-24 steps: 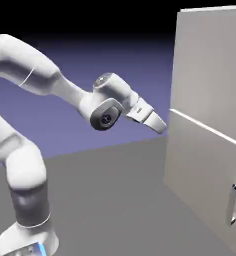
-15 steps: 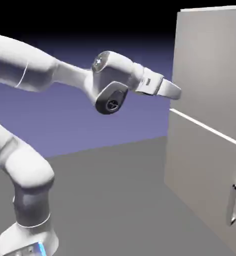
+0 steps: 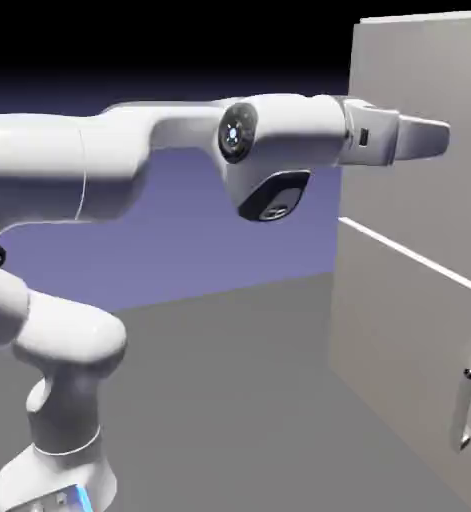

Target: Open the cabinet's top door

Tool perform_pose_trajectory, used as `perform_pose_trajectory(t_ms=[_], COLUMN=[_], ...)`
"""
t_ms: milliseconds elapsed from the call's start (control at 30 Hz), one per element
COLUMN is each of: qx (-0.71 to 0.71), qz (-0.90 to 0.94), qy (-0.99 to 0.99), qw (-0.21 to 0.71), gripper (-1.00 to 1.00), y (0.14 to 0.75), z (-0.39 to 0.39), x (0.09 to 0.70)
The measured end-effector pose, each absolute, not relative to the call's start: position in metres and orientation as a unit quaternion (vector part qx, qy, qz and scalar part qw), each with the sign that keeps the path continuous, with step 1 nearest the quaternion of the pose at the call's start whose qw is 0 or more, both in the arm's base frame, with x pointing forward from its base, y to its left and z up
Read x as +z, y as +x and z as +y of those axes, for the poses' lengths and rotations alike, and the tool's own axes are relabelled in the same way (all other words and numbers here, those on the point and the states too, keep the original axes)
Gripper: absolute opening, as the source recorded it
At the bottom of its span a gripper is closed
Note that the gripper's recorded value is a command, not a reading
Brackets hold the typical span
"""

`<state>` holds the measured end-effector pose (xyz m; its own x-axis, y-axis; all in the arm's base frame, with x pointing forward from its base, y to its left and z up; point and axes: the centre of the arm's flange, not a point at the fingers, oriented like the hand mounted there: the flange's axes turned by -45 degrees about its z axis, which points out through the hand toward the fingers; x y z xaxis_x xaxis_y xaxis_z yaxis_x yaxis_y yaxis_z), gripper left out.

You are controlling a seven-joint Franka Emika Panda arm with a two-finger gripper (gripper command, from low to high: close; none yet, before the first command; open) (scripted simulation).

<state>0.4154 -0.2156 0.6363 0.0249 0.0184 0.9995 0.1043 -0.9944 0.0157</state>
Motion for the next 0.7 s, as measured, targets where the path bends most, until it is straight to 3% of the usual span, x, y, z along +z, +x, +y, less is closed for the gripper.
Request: perform_pose_trajectory(t_ms=[200, 433, 467, 700], qx=[-0.707, -0.707, -0.707, -0.707], qz=[-0.015, -0.015, -0.015, 0.021], qy=[-0.707, -0.707, -0.707, -0.707], qw=[0.015, 0.015, 0.015, -0.021], gripper=[0.00, 0.00, -1.00, -1.00], y=[0.445, 0.495, 0.496, 0.452], z=[-0.278, -0.277, -0.277, -0.261], x=[0.595, 0.594, 0.594, 0.594])
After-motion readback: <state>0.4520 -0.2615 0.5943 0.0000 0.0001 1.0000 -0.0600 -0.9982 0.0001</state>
